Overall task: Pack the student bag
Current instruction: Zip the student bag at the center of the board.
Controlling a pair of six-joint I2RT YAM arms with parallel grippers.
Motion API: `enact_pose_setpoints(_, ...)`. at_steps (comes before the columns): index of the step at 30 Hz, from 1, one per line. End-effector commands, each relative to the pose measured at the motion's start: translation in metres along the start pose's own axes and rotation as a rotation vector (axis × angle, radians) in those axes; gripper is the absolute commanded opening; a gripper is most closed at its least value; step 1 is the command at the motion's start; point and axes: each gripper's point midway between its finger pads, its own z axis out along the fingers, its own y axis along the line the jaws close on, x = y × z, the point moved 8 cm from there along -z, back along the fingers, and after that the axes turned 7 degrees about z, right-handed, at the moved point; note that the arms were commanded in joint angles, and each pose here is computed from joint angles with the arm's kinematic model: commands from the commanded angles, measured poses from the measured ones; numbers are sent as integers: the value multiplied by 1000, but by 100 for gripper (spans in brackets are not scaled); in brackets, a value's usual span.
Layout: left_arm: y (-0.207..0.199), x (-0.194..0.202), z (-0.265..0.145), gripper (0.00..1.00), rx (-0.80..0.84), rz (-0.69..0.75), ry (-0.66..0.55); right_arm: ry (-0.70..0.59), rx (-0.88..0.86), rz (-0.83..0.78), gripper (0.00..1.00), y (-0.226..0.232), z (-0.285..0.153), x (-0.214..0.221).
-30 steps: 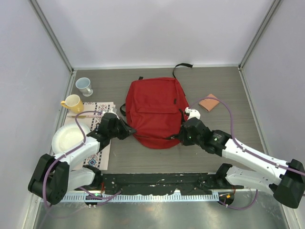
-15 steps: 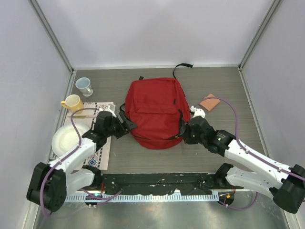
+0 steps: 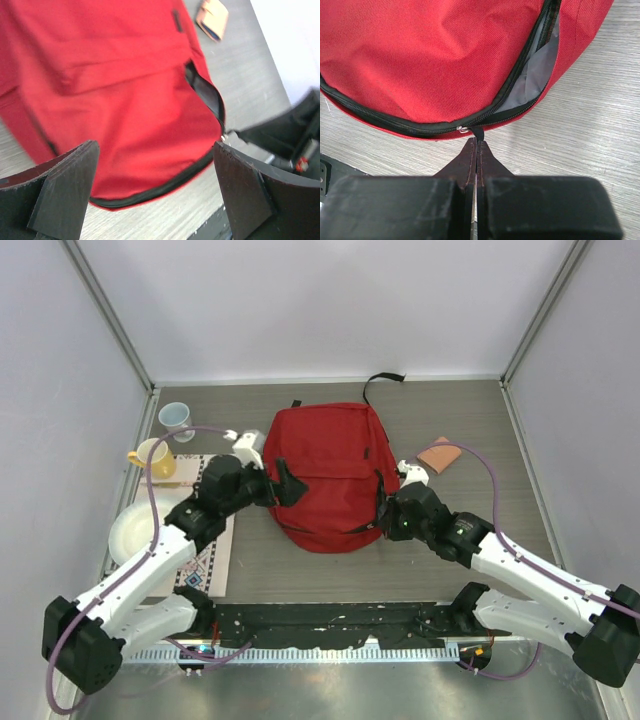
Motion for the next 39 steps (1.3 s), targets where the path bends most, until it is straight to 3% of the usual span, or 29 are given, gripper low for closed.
enact_pose_setpoints(1, -34, 0, 6, 100, 42, 298, -2, -47, -42, -5, 1, 8, -2, -10)
enact_pose_setpoints(8, -65, 26, 25, 100, 114, 491, 130, -47, -40, 6, 1, 9, -1, -11)
enact_pose_setpoints(18, -113, 70, 40, 100, 270, 622, 277, -65, -34, 19, 1, 9, -4, -14)
enact_pose_setpoints(29, -116, 105, 64, 98, 182, 754, 406, -72, -51, 31, 1, 12, -5, -15)
enact_pose_setpoints(32, -112, 111, 74, 90, 122, 767, 419, -73, -60, 34, 1, 12, -7, -15)
enact_pose_setpoints(35, -109, 113, 79, 70, 80, 776, 433, -72, -59, 33, 1, 11, -7, -14)
enact_pose_setpoints(36, -107, 116, 81, 53, 66, 778, 446, -79, -55, 33, 1, 11, -7, -15)
enact_pose_setpoints(39, -104, 116, 80, 23, 42, 771, 441, -83, -33, 33, 1, 7, -6, -14)
